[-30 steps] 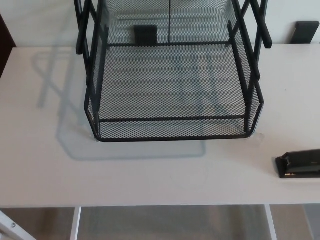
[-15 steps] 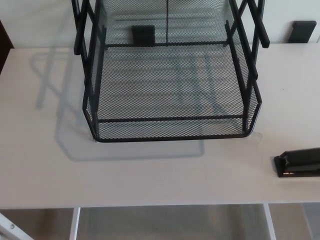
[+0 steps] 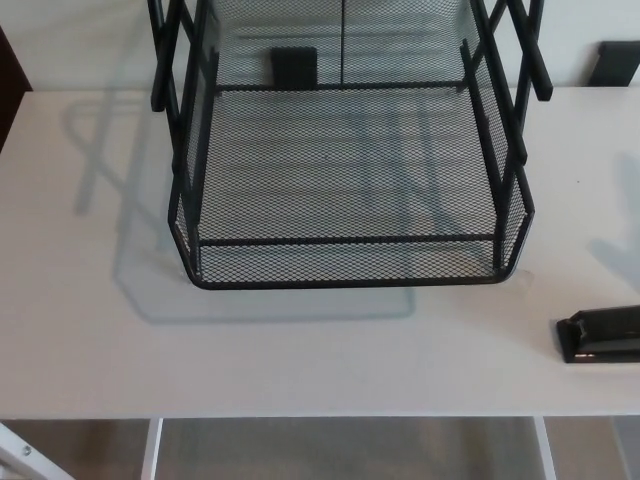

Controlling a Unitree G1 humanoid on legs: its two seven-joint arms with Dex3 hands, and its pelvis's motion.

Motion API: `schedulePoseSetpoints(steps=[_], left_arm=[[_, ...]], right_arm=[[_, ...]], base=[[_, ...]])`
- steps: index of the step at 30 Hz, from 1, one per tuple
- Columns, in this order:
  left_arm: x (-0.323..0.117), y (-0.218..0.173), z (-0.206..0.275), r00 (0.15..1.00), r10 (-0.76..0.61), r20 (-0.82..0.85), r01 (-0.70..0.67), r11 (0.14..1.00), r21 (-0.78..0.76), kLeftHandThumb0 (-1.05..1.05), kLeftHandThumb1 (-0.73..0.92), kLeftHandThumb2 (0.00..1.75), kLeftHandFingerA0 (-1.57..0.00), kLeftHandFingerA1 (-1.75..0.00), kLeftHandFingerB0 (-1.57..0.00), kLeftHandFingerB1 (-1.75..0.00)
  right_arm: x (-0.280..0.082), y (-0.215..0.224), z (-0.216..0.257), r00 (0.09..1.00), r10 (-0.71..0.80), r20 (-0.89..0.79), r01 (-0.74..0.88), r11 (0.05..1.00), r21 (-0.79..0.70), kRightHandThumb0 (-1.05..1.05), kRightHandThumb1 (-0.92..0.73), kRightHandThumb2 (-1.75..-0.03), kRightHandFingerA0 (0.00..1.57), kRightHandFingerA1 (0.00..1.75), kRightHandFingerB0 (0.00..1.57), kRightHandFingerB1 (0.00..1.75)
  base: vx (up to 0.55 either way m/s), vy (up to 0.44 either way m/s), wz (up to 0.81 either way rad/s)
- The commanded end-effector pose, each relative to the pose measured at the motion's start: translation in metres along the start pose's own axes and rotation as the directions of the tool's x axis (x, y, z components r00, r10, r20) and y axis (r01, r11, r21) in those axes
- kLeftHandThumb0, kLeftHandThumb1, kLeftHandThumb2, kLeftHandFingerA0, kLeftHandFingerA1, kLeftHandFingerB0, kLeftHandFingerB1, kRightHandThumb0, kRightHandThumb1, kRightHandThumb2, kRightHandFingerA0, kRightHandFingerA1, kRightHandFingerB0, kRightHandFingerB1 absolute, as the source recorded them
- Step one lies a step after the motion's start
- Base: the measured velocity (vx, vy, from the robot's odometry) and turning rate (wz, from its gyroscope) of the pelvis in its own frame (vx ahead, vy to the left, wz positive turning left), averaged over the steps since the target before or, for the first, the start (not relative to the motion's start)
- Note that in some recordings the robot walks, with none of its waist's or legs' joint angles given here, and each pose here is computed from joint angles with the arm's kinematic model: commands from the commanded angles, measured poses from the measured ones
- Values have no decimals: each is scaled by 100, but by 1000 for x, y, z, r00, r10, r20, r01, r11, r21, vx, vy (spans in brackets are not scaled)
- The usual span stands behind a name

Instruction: The robot walks towards a desk on which a file tray is kept in the middle and a stapler is kept to its right. The robot lifts the stapler using its right hand and places it on the file tray.

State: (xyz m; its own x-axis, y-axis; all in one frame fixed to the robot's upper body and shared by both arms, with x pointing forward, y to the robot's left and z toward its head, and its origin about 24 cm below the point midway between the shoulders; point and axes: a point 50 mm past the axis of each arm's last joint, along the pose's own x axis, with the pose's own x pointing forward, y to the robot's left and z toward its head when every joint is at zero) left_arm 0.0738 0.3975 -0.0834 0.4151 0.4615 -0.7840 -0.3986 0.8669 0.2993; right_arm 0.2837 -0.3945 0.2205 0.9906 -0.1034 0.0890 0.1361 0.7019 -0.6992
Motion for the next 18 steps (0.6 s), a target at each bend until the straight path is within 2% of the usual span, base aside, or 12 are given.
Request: schedulePoseSetpoints(steps=[1,5,7,8,10,11,12,17,18], left_arm=[[0,3,7,999,14,35,-14,1000,-25,-91,61,119,-22,-88,0,-61],[0,3,7,999,15,36,-14,1000,-12,-91,62,120,-21,-86,0,-59],[-1,4,7,999,4,36,-4,1000,12,-91,56,125,-12,-76,0,-55],[-1,5,7,999,3,38,-4,1000,11,-94,61,121,-16,-83,0,-59],[-1,5,7,999,3,38,-4,1000,11,-94,61,121,-16,-83,0,-59],[0,4,9,999,19,29,-20,1000,19,-94,61,132,-8,-74,-7,-55],[1,3,9,999,28,25,-28,999,29,-89,62,120,-21,-85,0,-60],[1,3,9,999,29,18,-30,999,28,-89,61,119,-21,-86,0,-58],[1,3,9,999,24,22,-25,999,37,-94,62,133,-9,-73,-7,-54]], right_arm=[[8,39,48,903,428,-39,-427,881,-205,-85,-47,-83,0,12,0,0],[9,51,49,865,493,-89,-499,830,-249,-86,-48,-86,0,10,0,1],[11,70,46,790,574,-215,-613,724,-317,-80,-45,-81,0,3,0,0],[12,75,44,779,580,-236,-626,702,-341,-79,-45,-80,0,0,0,1],[12,76,44,777,581,-242,-629,698,-342,-79,-45,-80,0,0,0,1],[15,85,38,751,581,-315,-660,647,-382,-77,-44,-82,0,0,0,8],[17,99,29,740,590,-323,-673,648,-358,-69,-43,-79,0,3,4,11],[16,117,20,712,601,-363,-702,616,-356,-68,-42,-79,0,5,6,16],[14,126,16,695,613,-377,-719,595,-358,-68,-41,-74,0,0,8,12]], base=[[0,0,0],[0,0,0],[0,0,0],[0,0,0],[0,0,0],[0,0,0],[0,0,0],[0,0,0],[0,0,0]])
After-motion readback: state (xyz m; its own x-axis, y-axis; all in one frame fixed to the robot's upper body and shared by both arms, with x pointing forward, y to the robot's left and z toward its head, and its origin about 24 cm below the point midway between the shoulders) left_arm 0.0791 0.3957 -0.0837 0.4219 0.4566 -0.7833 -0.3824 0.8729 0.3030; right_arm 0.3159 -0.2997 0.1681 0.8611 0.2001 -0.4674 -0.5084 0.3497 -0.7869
